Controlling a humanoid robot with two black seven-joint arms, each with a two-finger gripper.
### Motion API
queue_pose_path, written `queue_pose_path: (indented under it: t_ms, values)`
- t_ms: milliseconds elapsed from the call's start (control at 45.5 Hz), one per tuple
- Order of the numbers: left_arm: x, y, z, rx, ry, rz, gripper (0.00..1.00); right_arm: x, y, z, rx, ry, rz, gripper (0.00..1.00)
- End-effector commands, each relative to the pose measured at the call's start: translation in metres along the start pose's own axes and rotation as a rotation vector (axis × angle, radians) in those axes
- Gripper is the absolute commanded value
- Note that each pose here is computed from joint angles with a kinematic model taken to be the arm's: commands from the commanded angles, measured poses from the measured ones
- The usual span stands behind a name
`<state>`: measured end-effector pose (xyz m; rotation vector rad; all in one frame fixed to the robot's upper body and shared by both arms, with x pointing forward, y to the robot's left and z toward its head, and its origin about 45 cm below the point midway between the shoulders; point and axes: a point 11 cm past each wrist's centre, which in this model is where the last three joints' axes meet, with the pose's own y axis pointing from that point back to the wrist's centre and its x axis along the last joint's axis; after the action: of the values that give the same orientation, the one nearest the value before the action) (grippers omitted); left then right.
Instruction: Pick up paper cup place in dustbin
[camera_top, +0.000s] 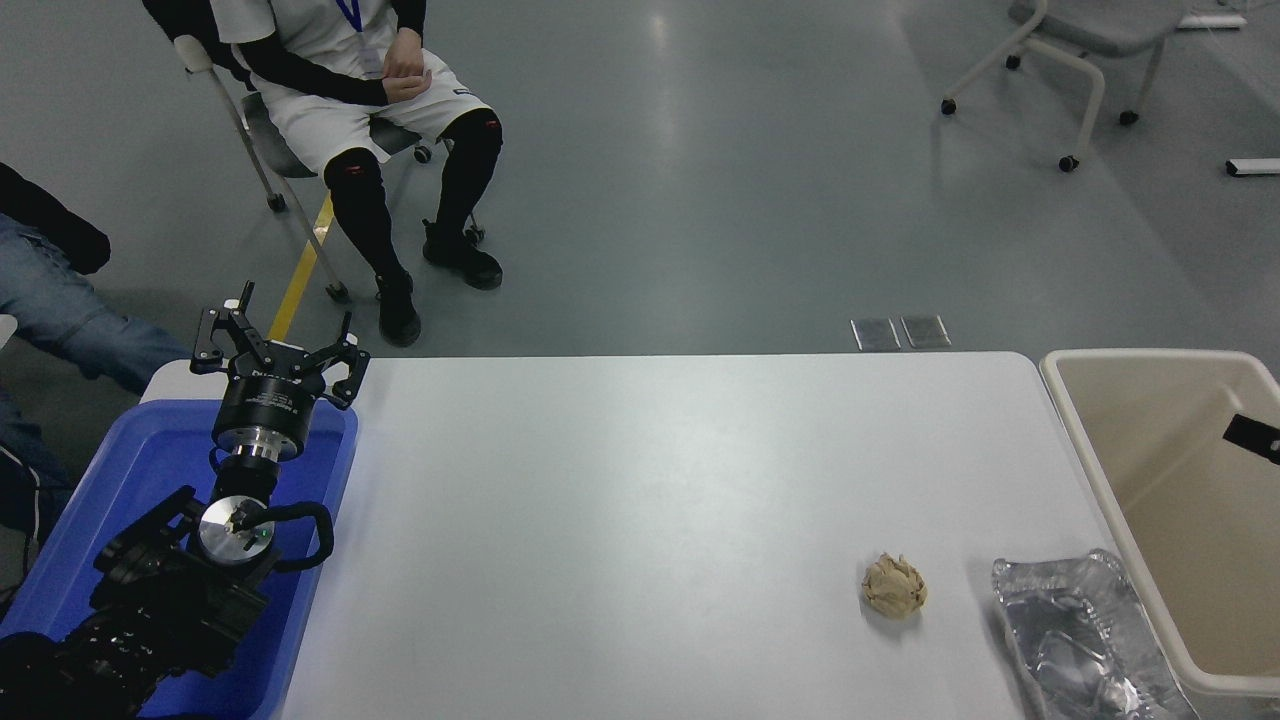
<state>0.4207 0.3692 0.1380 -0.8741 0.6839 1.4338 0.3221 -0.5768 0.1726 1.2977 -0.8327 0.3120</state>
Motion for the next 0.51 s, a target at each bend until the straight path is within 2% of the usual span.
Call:
queue_pose_path:
  t_ms: [0,308,484]
  values:
    - [0.000,0.000,0.000,0.001,0.000,0.000,0.99,0.014,0.027,-0.017,0.016,0.066,-0.119,1.00]
    - [0.000,0.000,0.000,0.001,0.000,0.000,0.99,0.038,0.042,-0.051,0.090,0.049,-0.122,1.00]
    - [0.000,0.000,0.000,0.001,0.000,0.000,0.99,0.059,0.058,-0.072,0.081,0.103,-0.252,1.00]
